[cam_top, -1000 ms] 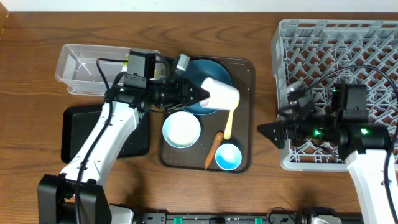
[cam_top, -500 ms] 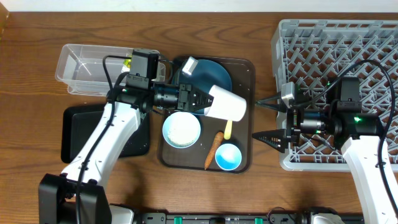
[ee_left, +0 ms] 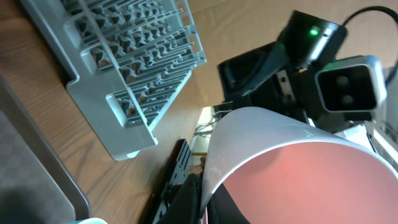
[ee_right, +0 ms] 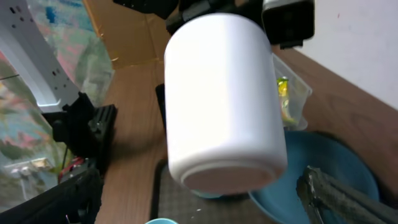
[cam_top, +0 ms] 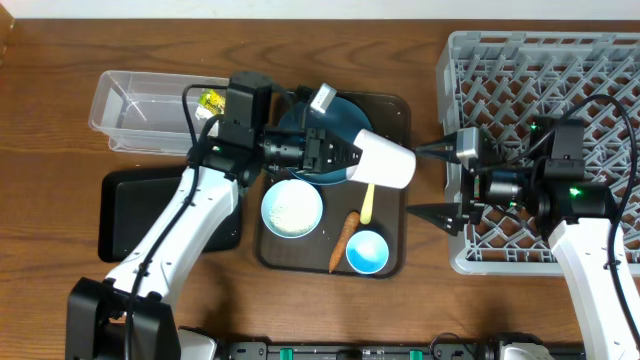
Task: Sort waste into correct bins and load items into the dishwasher rack
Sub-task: 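Lift the pink cup and pass it toward the right gripper, then grasp the pink cup with the right gripper and release the left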
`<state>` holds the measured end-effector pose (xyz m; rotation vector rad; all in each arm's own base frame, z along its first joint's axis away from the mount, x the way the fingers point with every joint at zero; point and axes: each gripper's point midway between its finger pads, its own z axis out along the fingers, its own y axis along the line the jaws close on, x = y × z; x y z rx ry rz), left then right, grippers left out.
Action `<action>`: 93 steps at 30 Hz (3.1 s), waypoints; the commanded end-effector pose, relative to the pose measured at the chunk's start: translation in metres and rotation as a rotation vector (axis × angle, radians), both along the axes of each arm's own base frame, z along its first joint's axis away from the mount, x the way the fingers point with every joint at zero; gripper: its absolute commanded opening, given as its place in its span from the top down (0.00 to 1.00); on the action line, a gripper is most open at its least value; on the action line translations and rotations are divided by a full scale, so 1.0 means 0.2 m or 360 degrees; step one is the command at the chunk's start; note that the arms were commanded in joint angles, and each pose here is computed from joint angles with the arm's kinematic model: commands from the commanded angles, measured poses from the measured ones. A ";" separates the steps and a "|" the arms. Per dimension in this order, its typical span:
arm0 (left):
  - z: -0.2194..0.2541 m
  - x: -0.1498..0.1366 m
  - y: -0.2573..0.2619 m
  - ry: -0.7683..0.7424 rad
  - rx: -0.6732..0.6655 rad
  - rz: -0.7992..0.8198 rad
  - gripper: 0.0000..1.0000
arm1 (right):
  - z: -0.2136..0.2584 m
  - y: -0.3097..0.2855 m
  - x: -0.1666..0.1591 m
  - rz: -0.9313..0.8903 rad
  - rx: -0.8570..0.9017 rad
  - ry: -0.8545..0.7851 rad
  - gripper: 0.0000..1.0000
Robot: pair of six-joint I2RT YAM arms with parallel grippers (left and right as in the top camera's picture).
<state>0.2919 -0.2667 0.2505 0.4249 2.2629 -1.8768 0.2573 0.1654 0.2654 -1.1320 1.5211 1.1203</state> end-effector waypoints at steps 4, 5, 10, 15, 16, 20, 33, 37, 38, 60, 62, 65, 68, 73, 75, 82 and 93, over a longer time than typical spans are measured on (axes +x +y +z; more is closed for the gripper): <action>-0.01 -0.01 -0.05 0.0069 0.0035 0.0023 0.94 | 0.06 0.01 0.04 -0.0004 0.0033 -0.0034 0.01; -0.02 0.00 -0.06 0.0072 0.0041 0.0032 0.94 | 0.07 0.01 0.05 -0.0008 0.0037 -0.0038 0.01; 0.02 0.02 -0.07 0.0069 0.0016 0.0052 0.94 | 0.09 0.01 0.07 -0.0021 0.0048 -0.0053 0.01; 0.06 0.03 -0.09 0.0116 -0.0017 0.0073 0.94 | 0.08 0.00 0.09 -0.0042 0.0028 -0.0060 0.02; 0.06 0.03 -0.09 0.0130 -0.0021 0.0073 0.94 | 0.08 0.00 0.09 -0.0042 0.0028 -0.0065 0.02; 0.07 0.02 -0.11 0.0179 -0.0023 0.0066 0.94 | 0.09 0.00 0.09 -0.0042 0.0028 -0.0084 0.03; 0.07 0.02 -0.12 0.0264 -0.0020 0.0098 0.94 | 0.12 0.00 0.13 -0.0054 0.0041 -0.0138 0.07; 0.07 0.03 -0.12 0.0296 -0.0017 0.0109 0.94 | 0.13 0.01 0.15 -0.0059 0.0055 -0.0115 0.09; 0.07 0.02 -0.13 0.0295 -0.0020 0.0107 0.94 | 0.12 0.01 0.16 -0.0059 0.0055 -0.0107 0.09; 0.10 0.03 -0.15 0.0257 -0.0040 0.0116 0.94 | 0.14 0.08 0.18 0.0001 0.0086 -0.0143 0.11; 0.10 0.04 -0.15 0.0255 -0.0037 0.0125 0.94 | 0.14 0.08 0.18 0.0001 0.0086 -0.0143 0.12; 0.10 0.04 -0.15 0.0253 -0.0035 0.0133 0.94 | 0.14 0.07 0.19 -0.0010 0.0086 -0.0143 0.13; 0.09 0.05 -0.15 0.0252 -0.0032 0.0143 0.94 | 0.14 0.05 0.20 -0.0033 0.0088 -0.0119 0.15; 0.09 0.05 -0.15 0.0250 -0.0030 0.0150 0.94 | 0.15 0.02 0.22 -0.0071 0.0097 -0.0081 0.17; 0.09 0.05 -0.15 0.0250 -0.0030 0.0151 0.94 | 0.15 0.02 0.21 -0.0068 0.0100 -0.0080 0.18; 0.09 0.05 -0.15 0.0250 -0.0031 0.0151 0.94 | 0.15 0.02 0.21 -0.0062 0.0103 -0.0079 0.26; 0.15 0.07 -0.16 0.0191 -0.0083 0.0153 0.94 | 0.14 0.02 0.21 -0.0063 0.0103 -0.0066 0.41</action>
